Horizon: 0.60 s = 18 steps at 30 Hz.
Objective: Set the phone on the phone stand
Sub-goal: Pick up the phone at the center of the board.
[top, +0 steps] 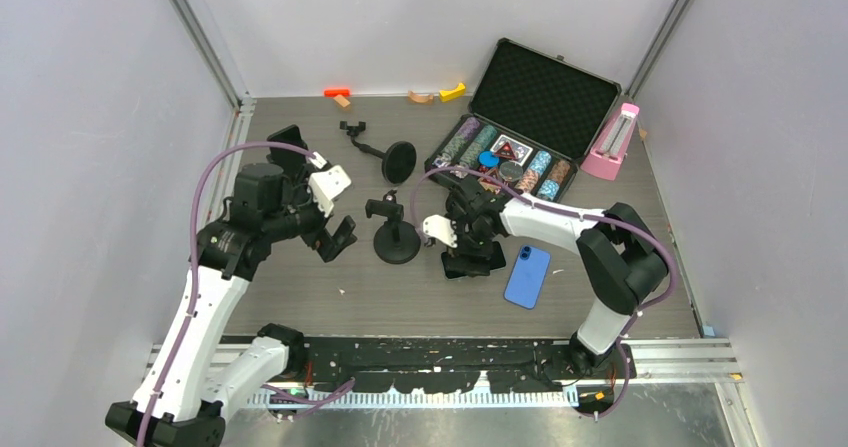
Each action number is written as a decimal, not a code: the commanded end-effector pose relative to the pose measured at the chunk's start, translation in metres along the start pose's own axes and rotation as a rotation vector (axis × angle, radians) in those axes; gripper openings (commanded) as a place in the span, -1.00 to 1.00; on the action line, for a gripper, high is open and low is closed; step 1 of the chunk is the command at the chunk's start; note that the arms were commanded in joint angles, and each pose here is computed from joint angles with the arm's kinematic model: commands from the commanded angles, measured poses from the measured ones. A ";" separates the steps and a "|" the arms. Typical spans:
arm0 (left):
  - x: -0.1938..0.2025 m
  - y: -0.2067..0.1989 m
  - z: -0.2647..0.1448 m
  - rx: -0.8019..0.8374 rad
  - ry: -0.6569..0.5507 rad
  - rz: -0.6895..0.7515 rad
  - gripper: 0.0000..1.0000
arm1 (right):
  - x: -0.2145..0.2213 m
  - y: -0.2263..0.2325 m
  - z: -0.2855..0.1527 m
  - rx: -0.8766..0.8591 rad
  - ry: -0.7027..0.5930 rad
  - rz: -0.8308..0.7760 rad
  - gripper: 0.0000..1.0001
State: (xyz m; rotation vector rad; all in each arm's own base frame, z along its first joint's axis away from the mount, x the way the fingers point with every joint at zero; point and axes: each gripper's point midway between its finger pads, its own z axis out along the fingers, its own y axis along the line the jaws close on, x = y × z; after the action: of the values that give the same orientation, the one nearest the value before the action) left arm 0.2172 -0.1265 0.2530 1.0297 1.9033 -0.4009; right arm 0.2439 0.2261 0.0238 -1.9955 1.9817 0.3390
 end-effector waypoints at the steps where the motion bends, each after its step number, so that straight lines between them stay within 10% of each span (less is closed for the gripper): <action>1: -0.007 0.002 0.000 -0.006 -0.042 0.037 0.99 | -0.003 0.009 0.006 -0.013 -0.010 -0.036 0.78; 18: -0.001 0.002 -0.001 -0.015 -0.015 0.020 0.99 | 0.004 0.027 0.012 0.005 0.027 -0.073 0.65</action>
State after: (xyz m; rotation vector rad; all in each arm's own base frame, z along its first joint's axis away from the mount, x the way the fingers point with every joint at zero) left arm 0.2166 -0.1254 0.2478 1.0478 1.9049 -0.3925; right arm 0.2259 0.2311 0.0174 -2.0521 1.9192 0.3150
